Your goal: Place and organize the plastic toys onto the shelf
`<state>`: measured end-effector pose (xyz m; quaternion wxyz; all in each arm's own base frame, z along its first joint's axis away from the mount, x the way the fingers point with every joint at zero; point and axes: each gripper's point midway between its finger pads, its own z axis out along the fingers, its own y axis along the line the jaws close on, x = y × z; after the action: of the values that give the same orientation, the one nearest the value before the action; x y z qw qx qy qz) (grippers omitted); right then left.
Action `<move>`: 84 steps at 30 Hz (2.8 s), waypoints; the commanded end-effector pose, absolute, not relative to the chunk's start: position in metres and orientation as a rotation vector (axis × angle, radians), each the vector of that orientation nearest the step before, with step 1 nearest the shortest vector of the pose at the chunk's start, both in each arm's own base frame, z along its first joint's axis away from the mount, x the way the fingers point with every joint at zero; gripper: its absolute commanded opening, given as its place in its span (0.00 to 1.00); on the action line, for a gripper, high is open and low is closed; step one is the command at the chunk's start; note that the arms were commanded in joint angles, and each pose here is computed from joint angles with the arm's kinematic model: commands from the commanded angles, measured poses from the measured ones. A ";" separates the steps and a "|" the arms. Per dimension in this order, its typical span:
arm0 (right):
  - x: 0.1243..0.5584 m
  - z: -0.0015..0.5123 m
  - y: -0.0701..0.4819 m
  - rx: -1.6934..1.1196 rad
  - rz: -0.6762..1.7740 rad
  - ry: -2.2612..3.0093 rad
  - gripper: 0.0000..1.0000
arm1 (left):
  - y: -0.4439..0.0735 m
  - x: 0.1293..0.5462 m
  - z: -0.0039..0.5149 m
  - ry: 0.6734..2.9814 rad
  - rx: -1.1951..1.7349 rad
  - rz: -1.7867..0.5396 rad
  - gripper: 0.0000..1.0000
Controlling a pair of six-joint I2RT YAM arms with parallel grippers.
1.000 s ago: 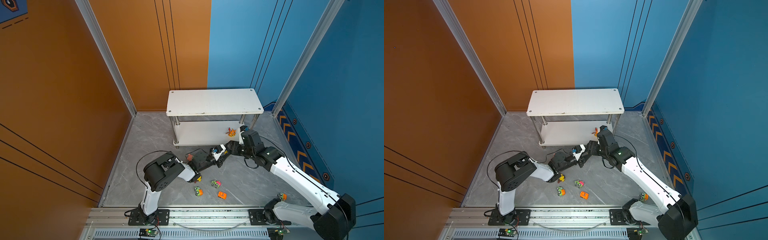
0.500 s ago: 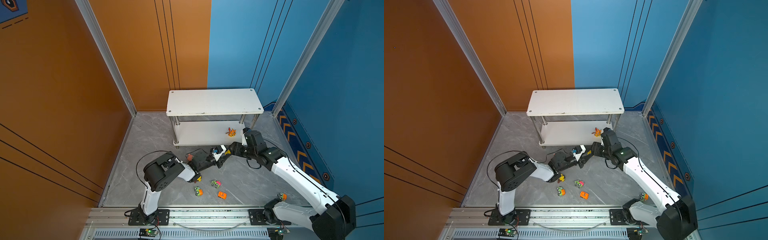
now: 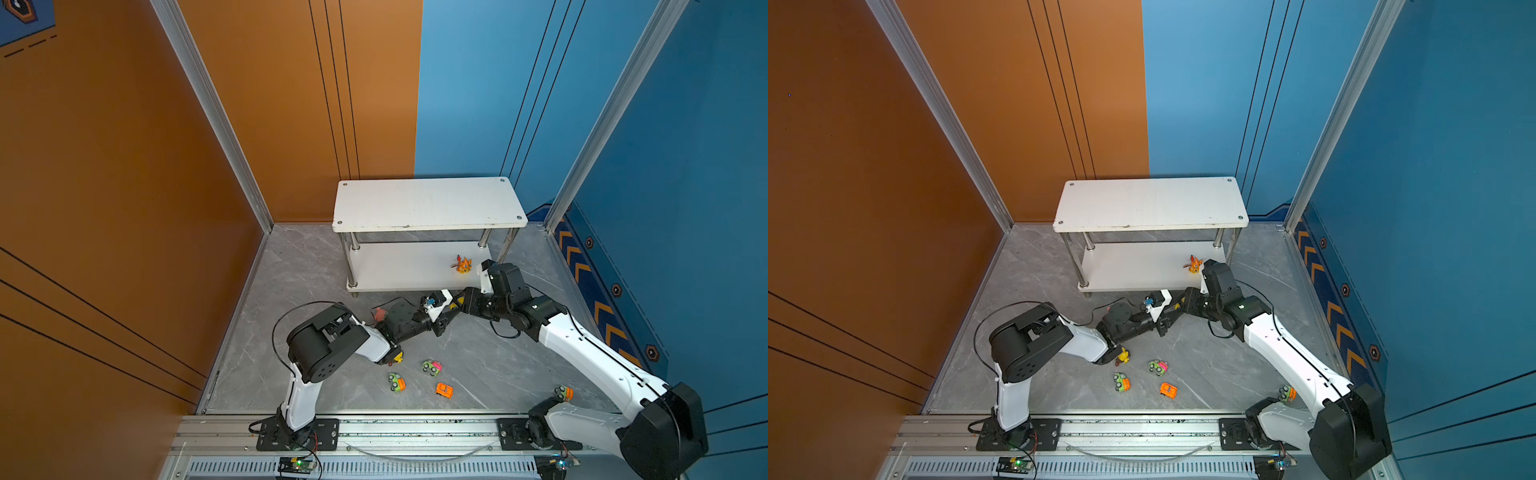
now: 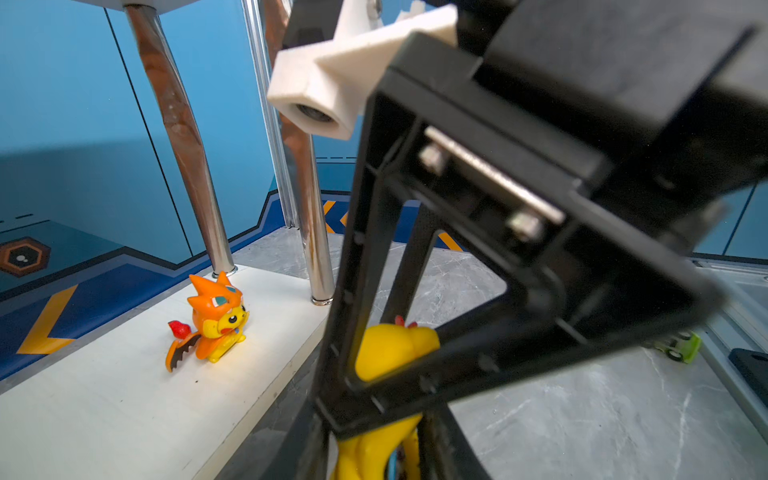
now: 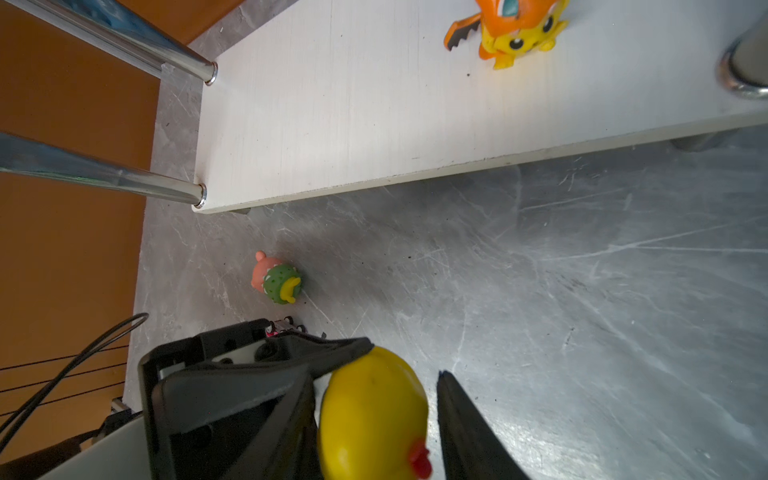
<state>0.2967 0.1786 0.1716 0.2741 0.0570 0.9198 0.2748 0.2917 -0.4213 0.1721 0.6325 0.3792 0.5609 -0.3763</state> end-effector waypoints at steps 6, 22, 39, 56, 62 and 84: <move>0.292 0.171 0.190 0.166 0.857 2.478 0.36 | -0.426 0.292 0.208 1.175 0.842 -0.908 0.00; 0.302 0.188 0.181 0.044 0.535 2.455 0.07 | -0.428 0.294 0.213 1.176 0.824 -0.923 0.93; 0.365 0.185 0.209 -0.123 0.105 2.419 0.01 | -0.322 0.287 0.200 1.300 0.689 -0.535 0.98; 0.432 0.152 0.229 0.091 0.046 2.355 0.01 | -0.271 0.236 0.218 1.302 0.688 -0.431 0.98; 0.451 0.141 0.233 0.172 0.104 2.360 0.01 | -0.259 0.227 0.217 1.324 0.703 -0.427 0.98; 0.466 0.118 0.234 0.196 0.088 2.403 0.14 | -0.245 0.217 0.212 1.366 0.720 -0.426 0.98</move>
<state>0.4622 0.2353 0.1212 0.3607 0.0653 0.9298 0.0330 0.2195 -0.2467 0.2165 0.6986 0.3231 0.6088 -0.1924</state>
